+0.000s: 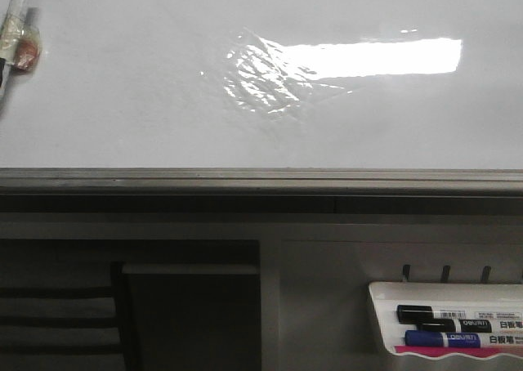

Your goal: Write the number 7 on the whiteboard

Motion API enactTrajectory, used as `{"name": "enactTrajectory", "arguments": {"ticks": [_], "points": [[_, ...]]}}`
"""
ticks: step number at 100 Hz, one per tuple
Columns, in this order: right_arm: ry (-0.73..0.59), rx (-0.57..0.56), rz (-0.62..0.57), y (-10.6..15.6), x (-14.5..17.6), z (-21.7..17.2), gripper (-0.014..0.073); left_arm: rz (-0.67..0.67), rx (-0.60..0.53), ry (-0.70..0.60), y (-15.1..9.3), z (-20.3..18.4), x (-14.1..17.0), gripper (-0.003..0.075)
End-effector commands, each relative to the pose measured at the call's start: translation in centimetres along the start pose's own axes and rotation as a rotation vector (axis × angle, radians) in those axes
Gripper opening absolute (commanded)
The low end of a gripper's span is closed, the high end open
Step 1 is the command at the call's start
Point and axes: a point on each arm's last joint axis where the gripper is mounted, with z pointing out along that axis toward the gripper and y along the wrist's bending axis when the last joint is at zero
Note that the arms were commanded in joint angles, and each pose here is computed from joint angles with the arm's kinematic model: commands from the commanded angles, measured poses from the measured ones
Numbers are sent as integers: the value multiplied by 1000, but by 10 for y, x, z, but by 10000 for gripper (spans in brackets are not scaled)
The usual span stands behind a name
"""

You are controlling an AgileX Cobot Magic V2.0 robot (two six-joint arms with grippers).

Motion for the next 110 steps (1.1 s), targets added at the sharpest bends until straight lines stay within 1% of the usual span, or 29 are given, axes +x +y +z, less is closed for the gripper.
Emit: {"name": "enactTrajectory", "arguments": {"ticks": [1, 16, 34, 41, 54, 71, 88, 110], "points": [[-103, -4, -3, 0, -17, -3, 649, -9, 4, -109, -2, 12, -20, 615], [-103, -4, -3, 0, -17, -3, 649, -24, -2, -84, 0, 40, -24, 615], [-103, -4, -3, 0, -17, -3, 649, -14, -6, -59, 1, 68, -38, 609], [-103, -4, -3, 0, -17, -3, 649, -5, -7, -47, 1, 78, -42, 573], [-103, -4, -3, 0, -17, -3, 649, 7, -8, -20, 1, 94, -44, 464], [-103, -4, -3, 0, -17, -3, 649, 7, -10, -14, 2, 106, -43, 362], [-103, -4, -3, 0, -17, -3, 649, 7, -14, -33, 2, 108, -44, 283], [-103, -4, -3, 0, -17, -3, 649, 7, -13, -25, 2, 110, -43, 181]]}}
